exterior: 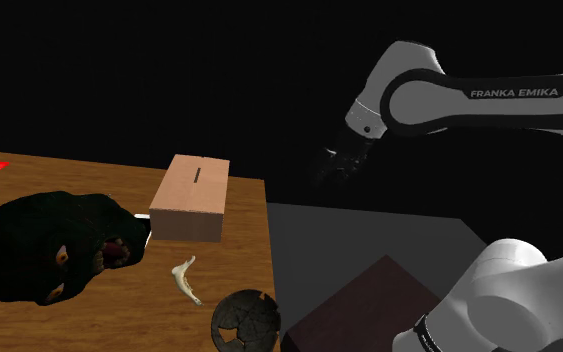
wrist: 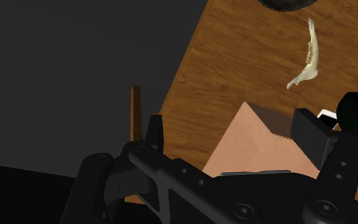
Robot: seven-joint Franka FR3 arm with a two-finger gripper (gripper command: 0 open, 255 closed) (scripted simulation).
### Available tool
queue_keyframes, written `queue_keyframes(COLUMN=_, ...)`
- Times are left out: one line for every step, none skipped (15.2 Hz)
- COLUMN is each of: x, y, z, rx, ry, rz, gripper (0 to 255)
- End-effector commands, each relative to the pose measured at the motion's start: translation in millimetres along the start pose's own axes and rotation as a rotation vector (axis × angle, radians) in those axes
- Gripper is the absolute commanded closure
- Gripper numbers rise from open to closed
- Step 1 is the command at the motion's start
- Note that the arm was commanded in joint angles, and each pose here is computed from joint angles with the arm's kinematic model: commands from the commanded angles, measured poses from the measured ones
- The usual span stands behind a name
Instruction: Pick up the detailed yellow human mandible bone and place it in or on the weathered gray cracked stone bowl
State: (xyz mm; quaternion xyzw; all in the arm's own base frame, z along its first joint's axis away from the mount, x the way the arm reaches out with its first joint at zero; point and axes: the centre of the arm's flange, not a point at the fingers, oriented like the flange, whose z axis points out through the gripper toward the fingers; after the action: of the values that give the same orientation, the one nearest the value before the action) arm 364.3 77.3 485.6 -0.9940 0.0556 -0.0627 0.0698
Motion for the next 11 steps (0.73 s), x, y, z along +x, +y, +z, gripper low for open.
queue_keyframes(x=1, y=-13, z=21, rx=0.007, ry=0.004, rz=-0.007, gripper=0)
queue_keyframes(x=2, y=-21, z=31, rx=0.010, ry=0.004, rz=-0.010, gripper=0)
queue_keyframes(x=3, y=-29, z=42, rx=0.013, ry=0.005, rz=-0.014, gripper=0)
queue_keyframes(x=4, y=-37, z=52, rx=0.016, ry=0.006, rz=-0.018, gripper=0)
queue_keyframes(x=6, y=-44, z=62, rx=0.019, ry=0.006, rz=-0.021, gripper=0)
queue_keyframes(x=7, y=-52, z=72, rx=0.022, ry=0.007, rz=-0.025, gripper=0)
queue_keyframes(x=8, y=-60, z=82, rx=0.025, ry=0.007, rz=-0.029, gripper=0)
queue_keyframes(x=9, y=-68, z=92, rx=0.028, ry=0.008, rz=-0.032, gripper=0)
queue_keyframes(x=10, y=-76, z=102, rx=0.031, ry=0.009, rz=-0.036, gripper=0)
queue_keyframes(x=11, y=-84, z=112, rx=0.034, ry=0.009, rz=-0.040, gripper=0)
queue_keyframes(x=12, y=-92, z=123, rx=0.037, ry=0.010, rz=-0.043, gripper=0)
